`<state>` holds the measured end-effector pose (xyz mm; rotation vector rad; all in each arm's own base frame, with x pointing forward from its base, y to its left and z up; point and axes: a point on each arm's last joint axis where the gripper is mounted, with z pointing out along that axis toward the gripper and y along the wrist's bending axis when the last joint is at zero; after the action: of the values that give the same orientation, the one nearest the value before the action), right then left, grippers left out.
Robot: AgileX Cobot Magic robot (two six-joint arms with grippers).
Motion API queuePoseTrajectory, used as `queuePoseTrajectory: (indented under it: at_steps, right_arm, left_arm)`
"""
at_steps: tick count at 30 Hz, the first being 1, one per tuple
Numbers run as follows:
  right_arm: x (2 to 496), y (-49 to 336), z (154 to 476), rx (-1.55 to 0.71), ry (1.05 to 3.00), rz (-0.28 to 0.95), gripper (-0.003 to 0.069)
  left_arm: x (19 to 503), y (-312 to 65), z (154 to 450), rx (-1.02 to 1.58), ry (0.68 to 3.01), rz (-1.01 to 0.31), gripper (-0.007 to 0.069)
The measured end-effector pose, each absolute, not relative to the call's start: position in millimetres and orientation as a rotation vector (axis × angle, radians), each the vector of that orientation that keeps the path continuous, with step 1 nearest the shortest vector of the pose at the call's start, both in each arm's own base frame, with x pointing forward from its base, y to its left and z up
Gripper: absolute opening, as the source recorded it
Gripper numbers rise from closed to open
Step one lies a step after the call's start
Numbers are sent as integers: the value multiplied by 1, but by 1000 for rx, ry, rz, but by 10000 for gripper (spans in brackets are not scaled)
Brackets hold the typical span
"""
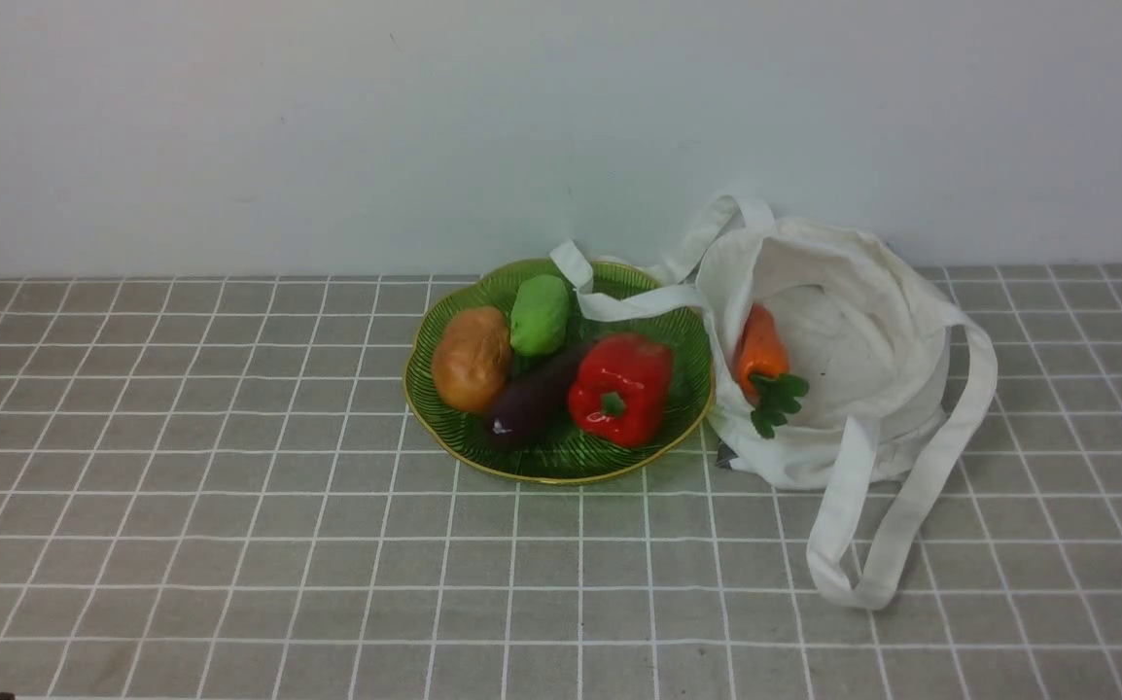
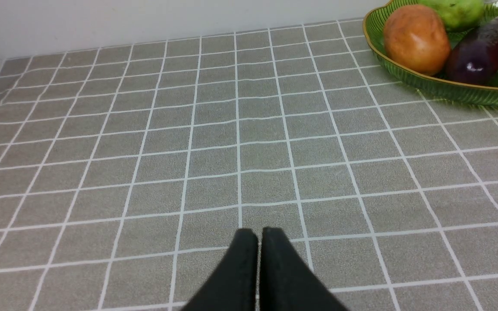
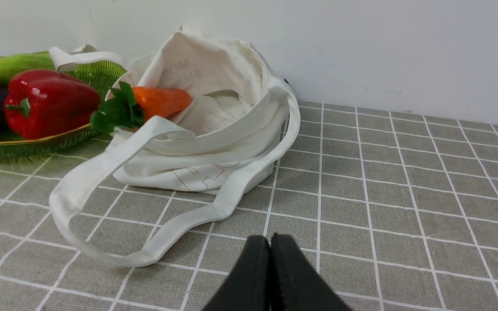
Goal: Take vegetables from bag on grey coffee tablecloth place on plate.
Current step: 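Reach into the cloth bag and grasp a vegetable inside it with the right gripper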
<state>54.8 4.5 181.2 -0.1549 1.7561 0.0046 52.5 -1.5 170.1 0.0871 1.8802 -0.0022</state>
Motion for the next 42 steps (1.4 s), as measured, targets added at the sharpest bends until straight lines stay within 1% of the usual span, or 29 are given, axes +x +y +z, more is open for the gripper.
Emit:
queuePoseTrajectory:
  at_steps: [27,29,31,32,34,35,36,37,38,39,40,41,42]
  right_arm:
    - [55,5,181,-154,1756,5,-15]
    - [55,5,181,-132,1758,31,-15]
    - [55,7,182,-43,1760,135,-15]
    - [55,8,182,-4,1752,236,-15]
    - [55,11,183,160,1743,370,-15]
    - [55,12,184,232,1732,451,-15]
    - [54,14,185,345,1711,579,-15]
    - [54,14,185,362,1708,597,-15]
    - [54,16,187,491,1676,747,-15]
    - [54,17,188,542,1662,809,-15]
    - [54,17,188,552,1659,821,-15]
    - [54,18,189,607,1637,889,-15]
    - [54,18,189,608,1636,889,-15]
  left_arm:
    - [52,-2,170,87,1880,-2,-5]
    - [52,-2,170,87,1880,-2,-5]
    - [52,-2,170,87,1880,-2,-5]
    - [52,-2,170,87,1880,-2,-5]
    - [52,-2,170,87,1880,-2,-5]
    - [52,-2,170,87,1880,-2,-5]
    - [52,-2,170,87,1880,-2,-5]
    - [52,-2,170,87,1880,-2,-5]
    - [52,-2,170,87,1880,-2,-5]
    - [52,-2,170,87,1880,-2,-5]
    - [52,-2,170,87,1880,-2,-5]
    - [52,-2,170,87,1880,-2,-5]
    - [52,-2,170,87,1880,-2,-5]
